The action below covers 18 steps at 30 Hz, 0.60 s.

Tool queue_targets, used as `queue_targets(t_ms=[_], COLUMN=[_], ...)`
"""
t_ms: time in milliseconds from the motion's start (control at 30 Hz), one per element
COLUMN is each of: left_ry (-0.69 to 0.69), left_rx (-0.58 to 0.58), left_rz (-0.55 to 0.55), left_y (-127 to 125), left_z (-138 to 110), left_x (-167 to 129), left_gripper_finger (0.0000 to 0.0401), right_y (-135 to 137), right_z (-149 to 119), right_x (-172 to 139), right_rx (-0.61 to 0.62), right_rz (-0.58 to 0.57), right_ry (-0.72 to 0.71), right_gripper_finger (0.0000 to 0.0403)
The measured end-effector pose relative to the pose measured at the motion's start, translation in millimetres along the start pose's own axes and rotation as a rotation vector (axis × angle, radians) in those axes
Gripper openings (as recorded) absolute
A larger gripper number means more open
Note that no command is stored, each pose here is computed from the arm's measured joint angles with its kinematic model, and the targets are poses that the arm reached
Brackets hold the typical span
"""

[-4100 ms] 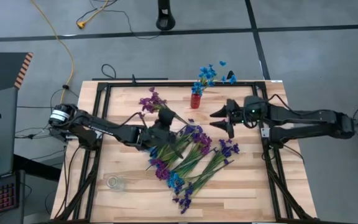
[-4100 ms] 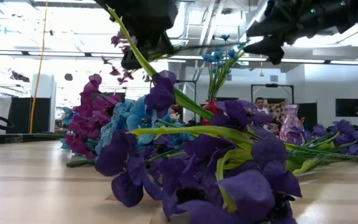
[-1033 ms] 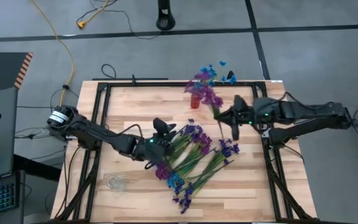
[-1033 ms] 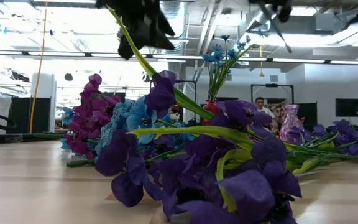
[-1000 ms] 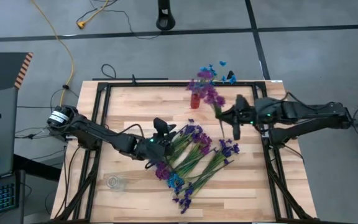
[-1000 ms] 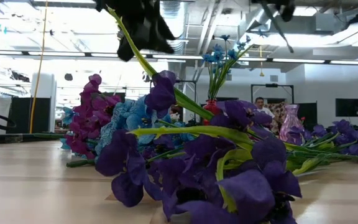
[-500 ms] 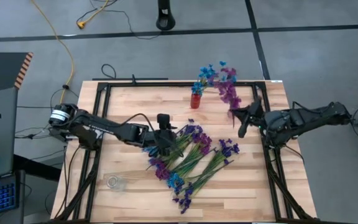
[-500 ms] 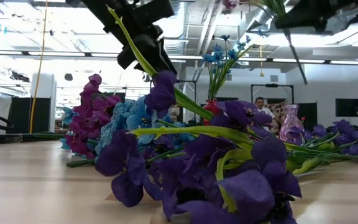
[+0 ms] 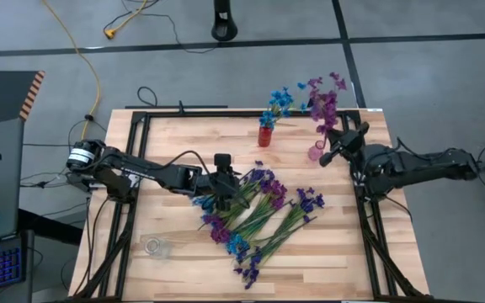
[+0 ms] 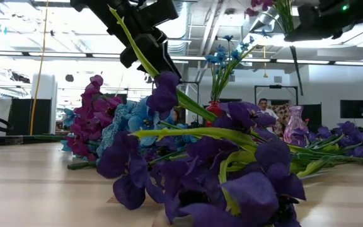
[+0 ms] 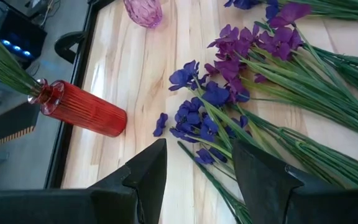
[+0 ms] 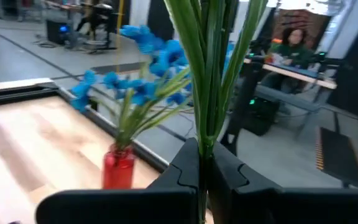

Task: Sort flowers into vase by color
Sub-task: Put the top violet flowers into the violet vase

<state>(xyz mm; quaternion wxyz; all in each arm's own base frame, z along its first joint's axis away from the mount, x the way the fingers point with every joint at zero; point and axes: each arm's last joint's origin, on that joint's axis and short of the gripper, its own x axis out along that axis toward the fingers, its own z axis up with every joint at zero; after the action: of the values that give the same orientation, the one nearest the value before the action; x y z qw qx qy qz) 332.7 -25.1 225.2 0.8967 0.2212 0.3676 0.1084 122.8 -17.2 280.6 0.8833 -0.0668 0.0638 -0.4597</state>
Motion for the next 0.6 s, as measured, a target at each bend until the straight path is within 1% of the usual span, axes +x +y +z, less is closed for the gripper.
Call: queue_targets(t_ms=[167, 233, 333, 500, 600], left_ry=[0.0, 0.0, 0.0, 0.0, 0.0], left_rx=[0.0, 0.0, 0.0, 0.0, 0.0], left_rz=[0.0, 0.0, 0.0, 0.001, 0.001], left_y=[0, 0, 0, 0, 0], left_z=[0, 0, 0, 0, 0], left_x=[0, 0, 0, 0, 0], left_gripper_finger=[0.017, 0.017, 0.017, 0.017, 0.017], right_y=[-2, -2, -2, -5, -5], right_z=[-14, -20, -27, -32, -32], right_x=[7, 9, 12, 16, 17], right_rx=[0.002, 0.017, 0.003, 0.002, 0.026], right_rz=[-0.056, -0.051, -0.048, -0.087, -0.058], right_ry=[-0.018, -0.034, -0.061, -0.096, -0.105], right_gripper_finger=[0.0035, 0.0035, 0.0035, 0.0035, 0.0035])
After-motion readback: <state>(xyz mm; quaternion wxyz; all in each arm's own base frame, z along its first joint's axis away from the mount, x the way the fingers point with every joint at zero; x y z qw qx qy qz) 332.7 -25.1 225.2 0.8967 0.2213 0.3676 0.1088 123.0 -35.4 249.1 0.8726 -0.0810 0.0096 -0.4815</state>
